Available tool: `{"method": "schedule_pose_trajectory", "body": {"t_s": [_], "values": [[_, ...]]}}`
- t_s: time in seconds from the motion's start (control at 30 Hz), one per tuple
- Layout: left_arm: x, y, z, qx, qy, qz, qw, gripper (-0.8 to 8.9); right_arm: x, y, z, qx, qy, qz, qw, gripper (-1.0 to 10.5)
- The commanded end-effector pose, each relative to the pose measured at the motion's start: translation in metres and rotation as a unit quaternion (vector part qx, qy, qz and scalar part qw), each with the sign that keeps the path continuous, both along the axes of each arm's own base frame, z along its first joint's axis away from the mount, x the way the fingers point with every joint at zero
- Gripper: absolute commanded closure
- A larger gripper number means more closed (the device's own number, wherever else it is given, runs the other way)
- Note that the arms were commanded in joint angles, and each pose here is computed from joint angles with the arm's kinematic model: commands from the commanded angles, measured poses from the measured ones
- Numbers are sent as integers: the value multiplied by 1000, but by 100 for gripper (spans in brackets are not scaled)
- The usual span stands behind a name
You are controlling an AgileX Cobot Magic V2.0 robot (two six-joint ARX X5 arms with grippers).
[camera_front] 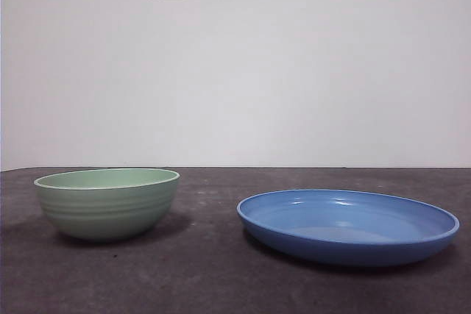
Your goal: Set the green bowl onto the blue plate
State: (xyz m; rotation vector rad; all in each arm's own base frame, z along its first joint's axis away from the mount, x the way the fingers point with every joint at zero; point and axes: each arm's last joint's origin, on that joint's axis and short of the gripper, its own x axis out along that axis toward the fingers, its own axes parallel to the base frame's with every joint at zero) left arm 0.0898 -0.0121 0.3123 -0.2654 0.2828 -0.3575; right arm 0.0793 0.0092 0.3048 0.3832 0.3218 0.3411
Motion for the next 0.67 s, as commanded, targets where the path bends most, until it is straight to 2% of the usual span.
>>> {"method": "schedule_pose_trajectory", "body": {"t_s": [0.03, 0.13, 0.3, 0.47, 0.67], "values": [[-1, -3, 21, -5, 19, -45, 999, 799, 4, 3, 15, 2, 2, 59, 998, 936], [-1, -6, 34, -6, 36, -61, 997, 798, 10, 5, 26, 6, 4, 104, 995, 936], [3, -10, 50, 1, 57, -95, 994, 799, 26, 7, 39, 16, 16, 151, 988, 936], [12, -15, 58, 16, 94, -141, 985, 798, 42, 14, 45, 22, 48, 202, 978, 936], [28, -23, 56, 23, 125, -191, 973, 798, 52, 27, 44, -8, 73, 267, 961, 936]]}}
